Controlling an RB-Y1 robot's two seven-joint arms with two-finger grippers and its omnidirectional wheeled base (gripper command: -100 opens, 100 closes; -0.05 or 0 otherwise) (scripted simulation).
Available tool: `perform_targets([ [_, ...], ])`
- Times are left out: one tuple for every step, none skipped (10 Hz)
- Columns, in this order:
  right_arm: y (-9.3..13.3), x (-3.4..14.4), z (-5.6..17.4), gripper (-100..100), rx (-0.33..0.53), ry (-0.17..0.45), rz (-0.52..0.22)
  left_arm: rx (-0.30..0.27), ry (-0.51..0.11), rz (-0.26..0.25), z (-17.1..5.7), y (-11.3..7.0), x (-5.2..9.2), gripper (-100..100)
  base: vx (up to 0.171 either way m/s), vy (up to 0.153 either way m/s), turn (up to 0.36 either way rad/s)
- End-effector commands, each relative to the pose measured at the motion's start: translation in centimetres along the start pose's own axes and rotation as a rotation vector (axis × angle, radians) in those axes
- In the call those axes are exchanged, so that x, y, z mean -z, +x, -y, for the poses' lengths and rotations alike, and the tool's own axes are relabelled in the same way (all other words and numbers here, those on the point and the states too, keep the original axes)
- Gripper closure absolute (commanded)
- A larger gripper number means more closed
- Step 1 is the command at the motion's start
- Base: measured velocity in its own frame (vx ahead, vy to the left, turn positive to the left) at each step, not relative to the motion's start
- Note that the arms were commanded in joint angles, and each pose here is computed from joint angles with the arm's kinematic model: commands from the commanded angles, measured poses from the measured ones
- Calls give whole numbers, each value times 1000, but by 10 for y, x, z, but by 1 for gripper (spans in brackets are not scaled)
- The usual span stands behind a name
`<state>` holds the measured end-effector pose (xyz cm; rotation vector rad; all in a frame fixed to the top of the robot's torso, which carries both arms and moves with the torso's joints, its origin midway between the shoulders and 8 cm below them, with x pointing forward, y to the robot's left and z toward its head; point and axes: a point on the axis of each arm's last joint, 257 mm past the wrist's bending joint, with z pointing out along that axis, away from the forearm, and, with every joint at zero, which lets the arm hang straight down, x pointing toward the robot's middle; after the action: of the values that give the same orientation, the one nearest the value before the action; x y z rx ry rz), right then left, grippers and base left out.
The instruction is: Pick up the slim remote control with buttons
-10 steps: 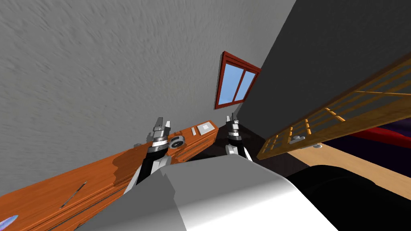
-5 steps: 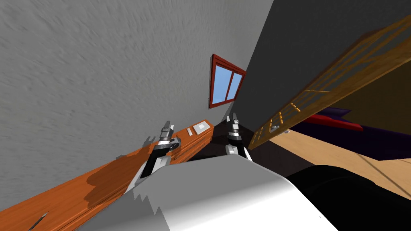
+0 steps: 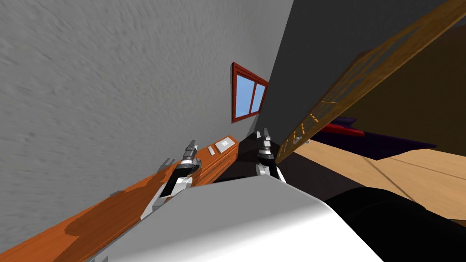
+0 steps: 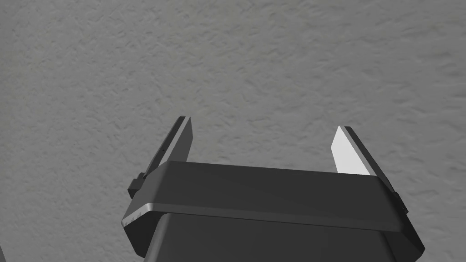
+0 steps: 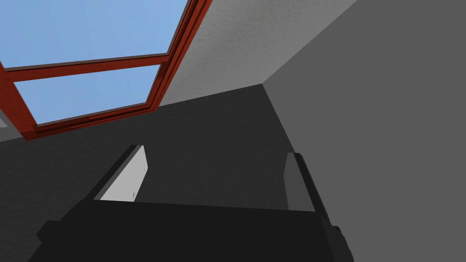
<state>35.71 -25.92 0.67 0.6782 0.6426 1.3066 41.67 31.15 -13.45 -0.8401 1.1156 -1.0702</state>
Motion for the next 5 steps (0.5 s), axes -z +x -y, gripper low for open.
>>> perform_targets([
  [0, 0, 0, 0, 0, 0, 0, -19, -62, -13, -25, -5, -5, -100, -24, 0, -300],
  [0, 0, 0, 0, 0, 0, 0, -20, -85, -13, -37, -5, -3, -100, -22, 8, -145],
  [0, 0, 0, 0, 0, 0, 0, -36, -144, -22, -59, -11, -3, -100, -24, 1, -286],
  [0, 0, 0, 0, 0, 0, 0, -37, -161, -21, -67, -11, -1, -100, -21, 4, -150],
  [0, 0, 0, 0, 0, 0, 0, -54, -222, -28, -90, -18, 0, -100, -22, 1, -287],
])
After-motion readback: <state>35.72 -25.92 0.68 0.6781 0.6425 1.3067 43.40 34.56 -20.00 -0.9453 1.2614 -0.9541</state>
